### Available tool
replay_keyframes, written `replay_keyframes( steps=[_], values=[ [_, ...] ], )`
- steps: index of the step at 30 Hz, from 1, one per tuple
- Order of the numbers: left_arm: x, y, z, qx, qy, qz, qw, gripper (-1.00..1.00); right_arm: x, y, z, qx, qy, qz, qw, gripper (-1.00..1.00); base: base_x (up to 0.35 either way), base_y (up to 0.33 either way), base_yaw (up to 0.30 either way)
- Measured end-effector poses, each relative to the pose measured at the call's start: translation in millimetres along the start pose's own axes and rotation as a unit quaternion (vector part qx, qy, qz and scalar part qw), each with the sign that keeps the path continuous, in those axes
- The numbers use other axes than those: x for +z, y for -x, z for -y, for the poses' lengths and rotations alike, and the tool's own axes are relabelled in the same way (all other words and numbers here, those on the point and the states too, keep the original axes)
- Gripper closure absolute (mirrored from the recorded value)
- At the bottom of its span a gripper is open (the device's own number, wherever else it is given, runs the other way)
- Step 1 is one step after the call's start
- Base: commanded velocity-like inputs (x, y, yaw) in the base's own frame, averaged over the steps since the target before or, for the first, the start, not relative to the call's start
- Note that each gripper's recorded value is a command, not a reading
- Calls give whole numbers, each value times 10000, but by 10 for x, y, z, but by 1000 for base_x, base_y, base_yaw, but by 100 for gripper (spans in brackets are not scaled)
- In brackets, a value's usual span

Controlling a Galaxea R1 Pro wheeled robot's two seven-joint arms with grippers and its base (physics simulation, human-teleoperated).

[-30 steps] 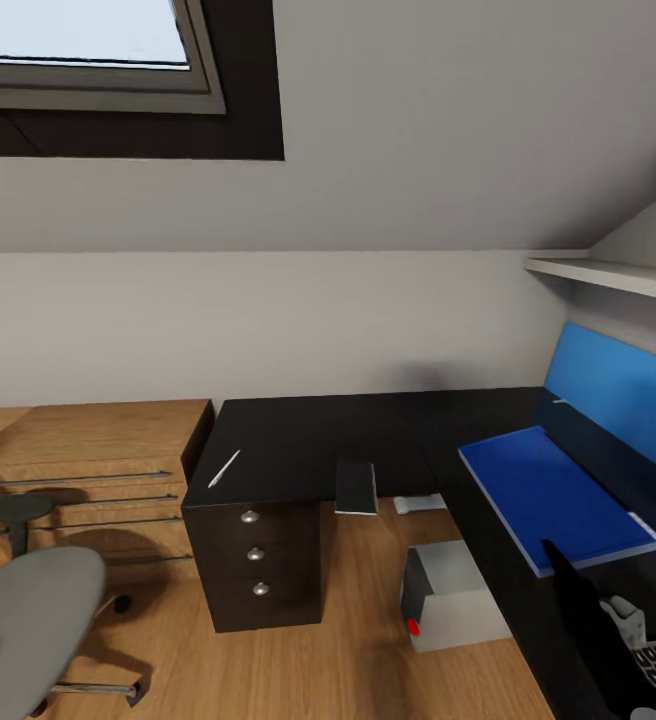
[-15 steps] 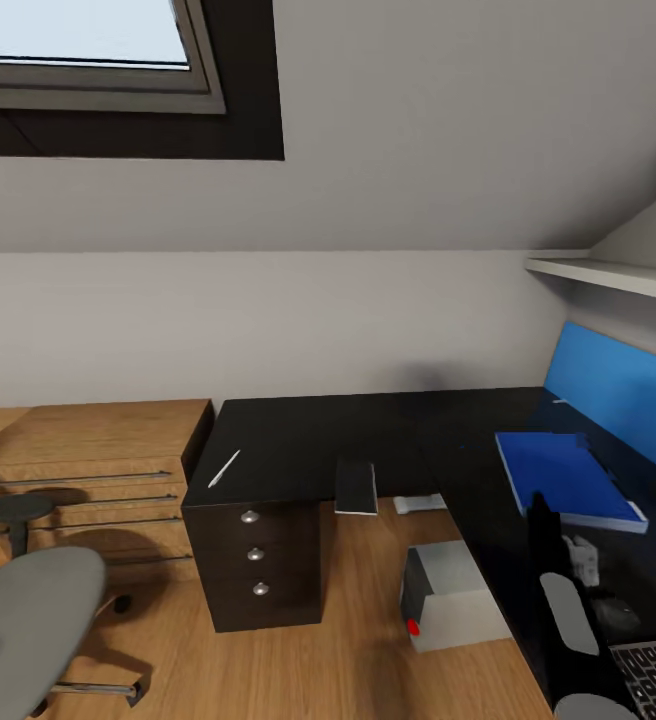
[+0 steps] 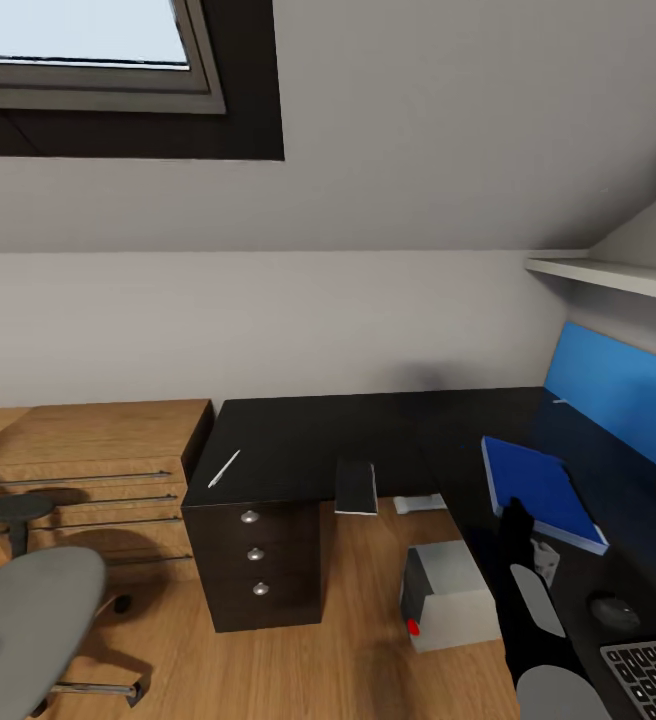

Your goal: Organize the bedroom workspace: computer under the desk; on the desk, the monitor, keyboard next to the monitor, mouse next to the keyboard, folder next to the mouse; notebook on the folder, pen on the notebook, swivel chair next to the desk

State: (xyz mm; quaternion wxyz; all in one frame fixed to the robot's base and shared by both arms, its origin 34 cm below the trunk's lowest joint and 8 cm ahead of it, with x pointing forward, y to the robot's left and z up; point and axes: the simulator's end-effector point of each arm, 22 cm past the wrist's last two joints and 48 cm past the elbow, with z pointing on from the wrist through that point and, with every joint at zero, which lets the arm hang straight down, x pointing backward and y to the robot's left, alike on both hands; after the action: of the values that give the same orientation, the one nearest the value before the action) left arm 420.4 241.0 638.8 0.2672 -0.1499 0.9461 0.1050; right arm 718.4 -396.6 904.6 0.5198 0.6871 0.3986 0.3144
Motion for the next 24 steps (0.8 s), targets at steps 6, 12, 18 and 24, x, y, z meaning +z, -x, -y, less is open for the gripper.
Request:
replay_keyframes(
  steps=[6,12,18,24],
  values=[
    [-1,-2,4,5,-4,0,10000,-100,-1,0,8,-2,-10,-2,10000,100,0,0,0],
    [-2,-2,4,7,-5,0,10000,-100,-7,-14,79,-37,-73,-13,10000,100,0,0,0],
    [-2,0,7,6,-7,2,10000,-100,-14,-27,275,-145,-349,-56,9993,100,0,0,0],
    [-1,4,2,6,-5,6,10000,-100,-16,-25,313,-167,-407,-58,9990,100,0,0,0]
  ],
)
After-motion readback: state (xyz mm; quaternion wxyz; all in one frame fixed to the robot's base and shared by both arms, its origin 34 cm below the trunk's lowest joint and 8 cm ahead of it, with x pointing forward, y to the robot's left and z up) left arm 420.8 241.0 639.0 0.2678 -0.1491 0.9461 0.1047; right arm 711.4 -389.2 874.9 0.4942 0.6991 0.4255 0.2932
